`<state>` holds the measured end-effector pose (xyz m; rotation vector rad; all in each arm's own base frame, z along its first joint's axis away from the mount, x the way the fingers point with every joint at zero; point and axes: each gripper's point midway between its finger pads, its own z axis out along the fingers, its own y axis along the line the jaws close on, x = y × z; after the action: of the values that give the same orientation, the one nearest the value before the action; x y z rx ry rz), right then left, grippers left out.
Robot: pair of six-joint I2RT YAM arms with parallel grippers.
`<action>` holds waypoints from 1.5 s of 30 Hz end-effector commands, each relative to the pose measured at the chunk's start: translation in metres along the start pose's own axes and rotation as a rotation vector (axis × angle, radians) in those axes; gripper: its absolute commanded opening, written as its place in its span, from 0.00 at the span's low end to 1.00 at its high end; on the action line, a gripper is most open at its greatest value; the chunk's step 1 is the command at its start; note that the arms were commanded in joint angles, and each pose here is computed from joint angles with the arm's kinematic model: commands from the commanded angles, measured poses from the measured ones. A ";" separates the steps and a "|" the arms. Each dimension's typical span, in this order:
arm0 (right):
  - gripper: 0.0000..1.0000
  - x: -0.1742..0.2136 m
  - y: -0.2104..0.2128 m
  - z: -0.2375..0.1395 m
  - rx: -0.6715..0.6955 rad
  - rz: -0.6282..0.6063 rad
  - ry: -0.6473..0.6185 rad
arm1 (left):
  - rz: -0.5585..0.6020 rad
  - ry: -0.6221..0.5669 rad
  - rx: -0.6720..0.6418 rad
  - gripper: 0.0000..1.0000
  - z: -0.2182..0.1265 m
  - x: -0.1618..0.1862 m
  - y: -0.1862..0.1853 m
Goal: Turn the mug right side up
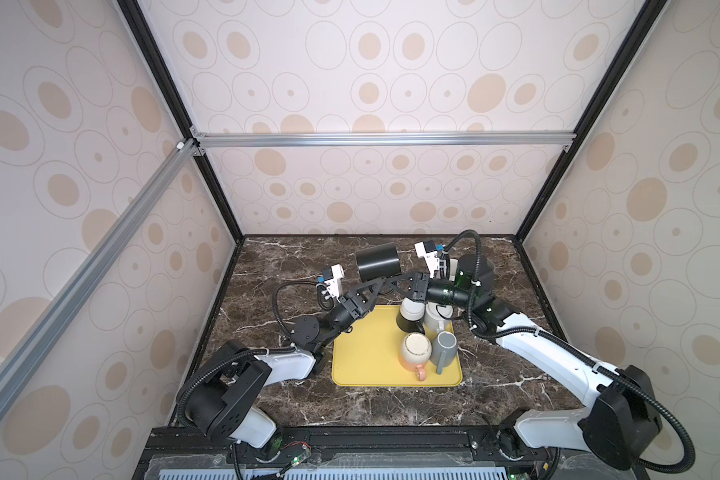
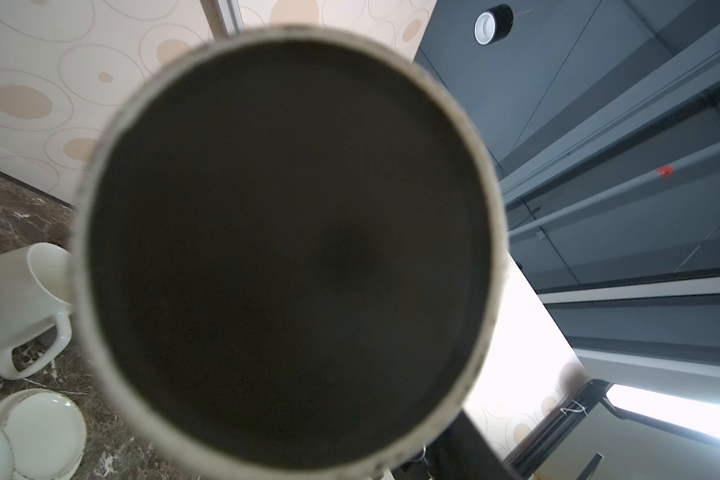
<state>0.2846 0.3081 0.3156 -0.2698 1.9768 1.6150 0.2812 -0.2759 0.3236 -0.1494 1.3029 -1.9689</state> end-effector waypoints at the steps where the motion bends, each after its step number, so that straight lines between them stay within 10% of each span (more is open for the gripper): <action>1: 0.00 -0.020 0.039 -0.007 -0.066 -0.128 -0.056 | 0.064 0.005 0.070 1.00 -0.001 -0.007 -0.025; 19: 0.00 -0.034 0.011 -0.018 0.160 -0.185 -0.072 | 0.599 -0.060 -0.617 1.00 -0.063 -0.055 0.003; 45: 0.00 -0.119 -0.070 -0.065 0.923 -0.453 -0.151 | 0.585 0.041 -0.732 1.00 -0.082 -0.038 0.048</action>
<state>0.3782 0.2215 0.2892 -0.2097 2.2524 0.4702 0.2937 -0.2040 0.2577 -0.0732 1.7975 -0.9900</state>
